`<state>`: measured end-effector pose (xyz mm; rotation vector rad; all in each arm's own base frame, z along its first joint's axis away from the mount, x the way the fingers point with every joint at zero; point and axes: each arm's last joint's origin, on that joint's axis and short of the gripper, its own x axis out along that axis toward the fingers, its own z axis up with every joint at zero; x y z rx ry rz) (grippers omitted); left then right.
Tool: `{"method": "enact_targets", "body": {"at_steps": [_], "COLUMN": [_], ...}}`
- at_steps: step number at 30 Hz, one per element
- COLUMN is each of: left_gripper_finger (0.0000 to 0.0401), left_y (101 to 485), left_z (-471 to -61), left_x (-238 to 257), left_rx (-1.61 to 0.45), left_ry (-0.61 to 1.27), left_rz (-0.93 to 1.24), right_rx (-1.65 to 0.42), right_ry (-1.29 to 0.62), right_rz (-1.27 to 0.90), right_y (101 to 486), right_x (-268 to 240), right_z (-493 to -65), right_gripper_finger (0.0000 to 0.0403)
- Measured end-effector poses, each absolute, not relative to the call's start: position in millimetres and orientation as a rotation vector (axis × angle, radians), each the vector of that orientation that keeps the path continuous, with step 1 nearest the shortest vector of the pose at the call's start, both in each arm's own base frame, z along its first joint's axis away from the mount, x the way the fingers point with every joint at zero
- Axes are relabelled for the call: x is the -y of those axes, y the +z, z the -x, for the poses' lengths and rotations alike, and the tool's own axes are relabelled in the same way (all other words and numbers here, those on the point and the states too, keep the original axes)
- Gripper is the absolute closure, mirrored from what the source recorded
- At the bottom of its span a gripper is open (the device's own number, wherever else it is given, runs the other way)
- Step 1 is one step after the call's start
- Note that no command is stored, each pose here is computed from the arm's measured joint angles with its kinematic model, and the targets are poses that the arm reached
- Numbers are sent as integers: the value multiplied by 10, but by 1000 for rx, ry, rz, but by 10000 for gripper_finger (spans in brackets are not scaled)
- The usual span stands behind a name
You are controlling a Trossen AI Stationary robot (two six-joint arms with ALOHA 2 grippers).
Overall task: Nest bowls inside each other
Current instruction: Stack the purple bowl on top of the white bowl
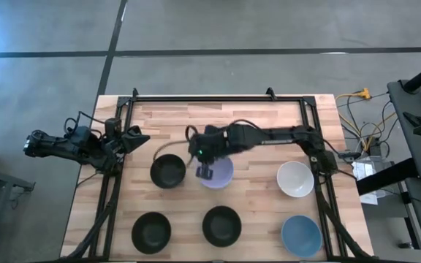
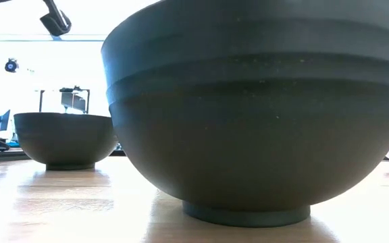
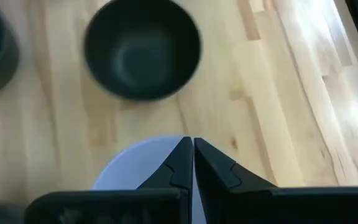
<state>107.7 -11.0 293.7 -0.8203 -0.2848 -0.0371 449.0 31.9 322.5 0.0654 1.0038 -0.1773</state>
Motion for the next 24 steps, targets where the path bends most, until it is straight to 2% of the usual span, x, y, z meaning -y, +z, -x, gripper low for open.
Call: {"method": "enact_targets", "body": {"at_steps": [5,12,24], "left_gripper_finger": [401,401,401], "left_y": [2946,2963,2942], "left_z": [-1058,-1011,-961], "left_x": [112,113,105], "left_rx": [287,296,280], "left_ry": [-61,-92,-80], "left_rz": [821,807,764], "right_rx": [-1039,-1193,-1271], "right_ry": [-248,-315,-274], "right_rz": [-118,-215,-296], "right_y": [3082,3002,2714], "right_x": [-15,191,288], "right_z": [-4563,-4421,-4413], "right_gripper_finger": [394,394,394]}}
